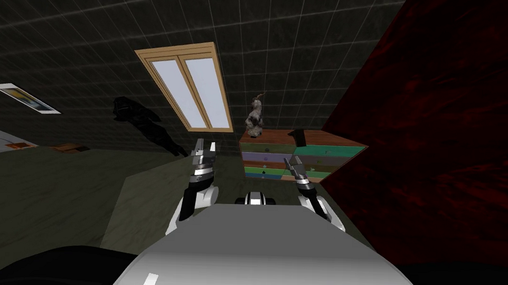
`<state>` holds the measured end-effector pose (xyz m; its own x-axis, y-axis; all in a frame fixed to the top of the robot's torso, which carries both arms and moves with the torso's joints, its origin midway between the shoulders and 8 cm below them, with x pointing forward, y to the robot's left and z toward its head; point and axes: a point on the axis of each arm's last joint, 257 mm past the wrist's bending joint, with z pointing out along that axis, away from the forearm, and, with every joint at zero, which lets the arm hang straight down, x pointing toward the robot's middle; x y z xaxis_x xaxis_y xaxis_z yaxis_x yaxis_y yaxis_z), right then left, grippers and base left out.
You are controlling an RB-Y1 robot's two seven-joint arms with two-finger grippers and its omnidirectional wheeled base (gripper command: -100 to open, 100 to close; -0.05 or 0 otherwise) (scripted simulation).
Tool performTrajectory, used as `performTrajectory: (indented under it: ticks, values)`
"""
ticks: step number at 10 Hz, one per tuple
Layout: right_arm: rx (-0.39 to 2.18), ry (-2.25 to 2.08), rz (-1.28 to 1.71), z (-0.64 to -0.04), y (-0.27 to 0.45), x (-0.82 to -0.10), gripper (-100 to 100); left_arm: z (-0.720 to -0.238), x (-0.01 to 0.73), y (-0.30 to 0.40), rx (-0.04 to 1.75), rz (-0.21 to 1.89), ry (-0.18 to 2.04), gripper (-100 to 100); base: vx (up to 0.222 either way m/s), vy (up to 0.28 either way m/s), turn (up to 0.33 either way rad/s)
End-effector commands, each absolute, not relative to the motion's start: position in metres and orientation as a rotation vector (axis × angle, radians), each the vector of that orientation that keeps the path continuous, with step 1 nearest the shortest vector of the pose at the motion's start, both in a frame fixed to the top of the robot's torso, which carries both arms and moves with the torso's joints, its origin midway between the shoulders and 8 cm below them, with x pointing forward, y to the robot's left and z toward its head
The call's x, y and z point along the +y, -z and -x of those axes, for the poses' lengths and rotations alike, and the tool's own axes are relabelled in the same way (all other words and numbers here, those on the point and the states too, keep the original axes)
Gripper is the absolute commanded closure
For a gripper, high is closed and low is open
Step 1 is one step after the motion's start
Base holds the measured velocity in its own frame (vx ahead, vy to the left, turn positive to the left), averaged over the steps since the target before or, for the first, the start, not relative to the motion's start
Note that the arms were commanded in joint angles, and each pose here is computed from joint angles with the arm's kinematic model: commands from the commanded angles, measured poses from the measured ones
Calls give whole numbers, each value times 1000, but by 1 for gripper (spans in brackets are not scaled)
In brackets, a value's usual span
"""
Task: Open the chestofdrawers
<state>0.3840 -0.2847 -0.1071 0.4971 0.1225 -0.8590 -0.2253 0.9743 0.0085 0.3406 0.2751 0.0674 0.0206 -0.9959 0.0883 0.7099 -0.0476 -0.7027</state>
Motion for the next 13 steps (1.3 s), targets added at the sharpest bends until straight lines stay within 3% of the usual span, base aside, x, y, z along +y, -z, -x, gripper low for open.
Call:
performTrajectory:
  ticks: [1,13]
  values:
    - [1039,-135,168,-387,119,-286,-100,-341,275,-67,540,684,1497,0,46,34,-41]
    - [1035,165,380,-393,151,-290,-100,-341,275,-67,540,684,1497,0,36,28,-21]
